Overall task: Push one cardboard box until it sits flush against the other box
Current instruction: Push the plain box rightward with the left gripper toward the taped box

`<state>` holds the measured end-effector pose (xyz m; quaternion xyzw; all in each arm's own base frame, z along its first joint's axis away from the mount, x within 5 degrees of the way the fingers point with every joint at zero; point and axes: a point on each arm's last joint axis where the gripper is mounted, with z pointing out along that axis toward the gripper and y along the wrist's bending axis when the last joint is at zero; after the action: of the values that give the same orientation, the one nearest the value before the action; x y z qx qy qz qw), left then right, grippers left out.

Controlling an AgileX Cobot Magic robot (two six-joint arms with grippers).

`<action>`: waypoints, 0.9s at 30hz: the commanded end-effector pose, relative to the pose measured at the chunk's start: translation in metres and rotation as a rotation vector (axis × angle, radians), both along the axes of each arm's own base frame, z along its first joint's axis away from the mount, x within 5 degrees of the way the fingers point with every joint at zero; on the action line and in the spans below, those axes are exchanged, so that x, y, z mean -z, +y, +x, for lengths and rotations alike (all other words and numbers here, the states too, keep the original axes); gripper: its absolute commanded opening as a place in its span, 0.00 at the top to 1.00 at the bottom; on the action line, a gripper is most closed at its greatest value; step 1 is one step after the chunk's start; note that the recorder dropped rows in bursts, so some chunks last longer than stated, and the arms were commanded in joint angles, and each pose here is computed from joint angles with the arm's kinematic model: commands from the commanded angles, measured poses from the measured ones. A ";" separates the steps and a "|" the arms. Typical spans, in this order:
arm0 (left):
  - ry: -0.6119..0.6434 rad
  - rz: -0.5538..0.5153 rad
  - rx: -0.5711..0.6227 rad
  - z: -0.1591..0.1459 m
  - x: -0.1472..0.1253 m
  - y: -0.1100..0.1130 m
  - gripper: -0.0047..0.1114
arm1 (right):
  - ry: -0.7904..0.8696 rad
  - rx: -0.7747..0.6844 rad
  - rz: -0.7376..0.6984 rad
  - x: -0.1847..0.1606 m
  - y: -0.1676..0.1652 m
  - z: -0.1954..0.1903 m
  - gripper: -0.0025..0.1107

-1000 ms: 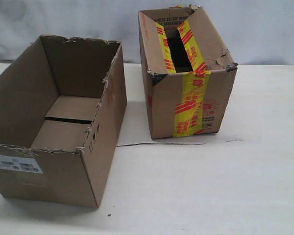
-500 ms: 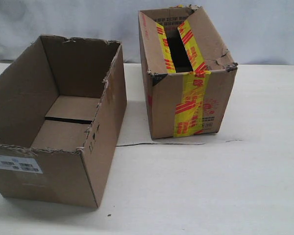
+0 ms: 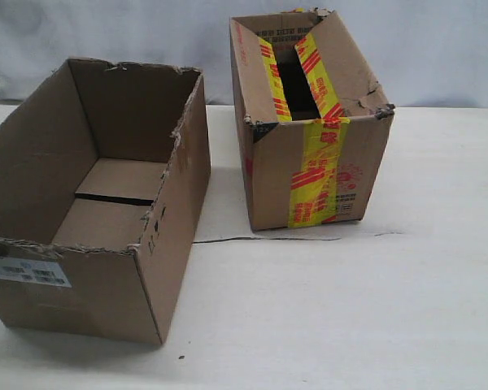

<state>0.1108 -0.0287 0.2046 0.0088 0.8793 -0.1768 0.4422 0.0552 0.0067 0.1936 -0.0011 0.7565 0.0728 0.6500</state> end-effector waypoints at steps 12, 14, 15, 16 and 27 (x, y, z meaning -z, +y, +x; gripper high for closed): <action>0.051 -0.039 0.080 0.032 0.017 -0.007 0.96 | 0.002 0.004 -0.007 0.002 0.000 0.000 0.98; 0.040 -0.061 0.112 0.036 0.019 -0.010 0.96 | 0.002 0.004 -0.007 0.002 0.000 0.000 0.98; 0.029 -0.073 0.128 0.039 0.020 -0.012 0.96 | 0.002 0.004 -0.007 0.002 0.000 0.000 0.98; 0.021 -0.076 0.149 0.041 0.022 -0.013 0.96 | 0.002 0.004 -0.007 0.002 0.000 0.000 0.98; 0.079 -0.064 0.278 0.084 0.030 -0.020 0.96 | 0.002 0.004 -0.007 0.002 0.000 0.000 0.98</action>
<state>0.1831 -0.0463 0.1742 0.1008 0.8847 -0.2520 0.3791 0.0552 0.0067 0.1936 -0.0011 0.7565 0.0728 0.6500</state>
